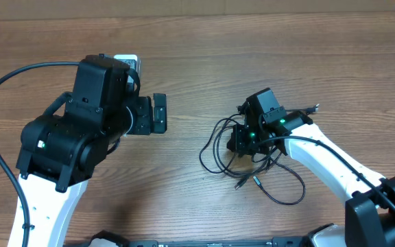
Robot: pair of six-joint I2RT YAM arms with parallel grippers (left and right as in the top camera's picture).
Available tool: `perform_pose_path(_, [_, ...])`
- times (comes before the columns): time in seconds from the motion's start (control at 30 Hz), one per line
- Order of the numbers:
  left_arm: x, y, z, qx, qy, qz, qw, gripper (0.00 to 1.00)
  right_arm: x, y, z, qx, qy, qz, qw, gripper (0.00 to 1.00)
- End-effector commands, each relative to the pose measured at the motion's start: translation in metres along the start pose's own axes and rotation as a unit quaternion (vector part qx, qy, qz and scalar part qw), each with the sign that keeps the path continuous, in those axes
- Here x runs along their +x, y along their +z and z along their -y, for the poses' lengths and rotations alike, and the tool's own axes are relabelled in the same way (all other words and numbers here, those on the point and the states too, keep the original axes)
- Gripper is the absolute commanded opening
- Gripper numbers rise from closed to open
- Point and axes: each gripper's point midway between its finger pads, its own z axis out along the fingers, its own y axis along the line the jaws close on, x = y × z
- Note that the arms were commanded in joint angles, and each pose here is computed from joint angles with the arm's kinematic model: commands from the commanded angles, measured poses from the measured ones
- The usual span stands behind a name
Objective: Untangle cables
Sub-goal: 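Lower the cables onto the table with the right gripper and lift away, then bring the right gripper back down toward the cable pile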
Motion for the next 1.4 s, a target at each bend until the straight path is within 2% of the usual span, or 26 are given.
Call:
perform_pose_path(0.0, [-0.007, -0.003, -0.001, -0.003, -0.004, 0.01, 1.0, 1.0, -0.018, -0.023, -0.043, -0.073, -0.043, 0.015, 0.996, 0.04])
perform_pose_path(0.1, [-0.007, -0.003, -0.001, -0.003, -0.004, 0.011, 1.0, 1.0, -0.034, -0.057, -0.074, -0.089, -0.092, 0.035, 0.991, 0.04])
perform_pose_path(0.23, [-0.007, -0.003, -0.001, -0.003, -0.004, 0.011, 1.0, 1.0, -0.057, -0.118, -0.115, -0.096, -0.118, 0.08, 0.985, 0.04])
perform_pose_path(0.37, [-0.007, -0.003, -0.001, -0.003, -0.004, 0.011, 1.0, 0.99, -0.077, -0.194, -0.166, -0.133, -0.163, 0.158, 0.965, 0.04])
perform_pose_path(0.53, [-0.007, -0.003, -0.001, -0.003, -0.004, 0.011, 1.0, 1.0, -0.083, -0.297, -0.225, -0.186, -0.23, 0.276, 0.914, 0.04])
perform_pose_path(0.6, [-0.007, -0.003, -0.001, -0.003, -0.004, 0.011, 1.0, 1.0, -0.081, -0.322, -0.238, -0.2, -0.246, 0.306, 0.898, 0.04])
perform_pose_path(0.77, [-0.007, -0.003, -0.001, -0.003, -0.004, 0.011, 1.0, 1.0, -0.072, -0.397, -0.272, -0.238, -0.295, 0.399, 0.835, 0.04])
perform_pose_path(0.87, [-0.007, -0.003, -0.001, -0.003, -0.004, 0.011, 1.0, 1.0, -0.074, -0.435, -0.279, -0.234, -0.299, 0.465, 0.8, 0.04])
perform_pose_path(0.97, [-0.007, -0.003, -0.001, -0.003, -0.004, 0.011, 1.0, 1.0, -0.086, -0.471, -0.273, -0.2, -0.273, 0.545, 0.767, 0.04])
perform_pose_path(1.03, [-0.007, -0.003, -0.001, -0.003, -0.004, 0.011, 1.0, 1.0, -0.1, -0.495, -0.257, -0.146, -0.239, 0.608, 0.743, 0.04])
perform_pose_path(1.07, [-0.007, -0.003, -0.001, -0.003, -0.004, 0.011, 1.0, 1.0, -0.103, -0.499, -0.252, -0.132, -0.23, 0.62, 0.739, 0.04])
perform_pose_path(1.23, [-0.007, -0.003, -0.001, -0.003, -0.004, 0.011, 1.0, 1.0, -0.13, -0.542, -0.168, 0.077, -0.065, 0.724, 0.683, 0.04])
perform_pose_path(1.27, [-0.007, -0.003, -0.001, -0.003, -0.004, 0.011, 1.0, 1.0, -0.127, -0.555, -0.142, 0.131, -0.007, 0.742, 0.658, 0.04])
perform_pose_path(1.37, [-0.007, -0.003, -0.001, -0.003, -0.004, 0.011, 1.0, 1.0, -0.112, -0.581, -0.096, 0.224, 0.103, 0.767, 0.592, 0.04])
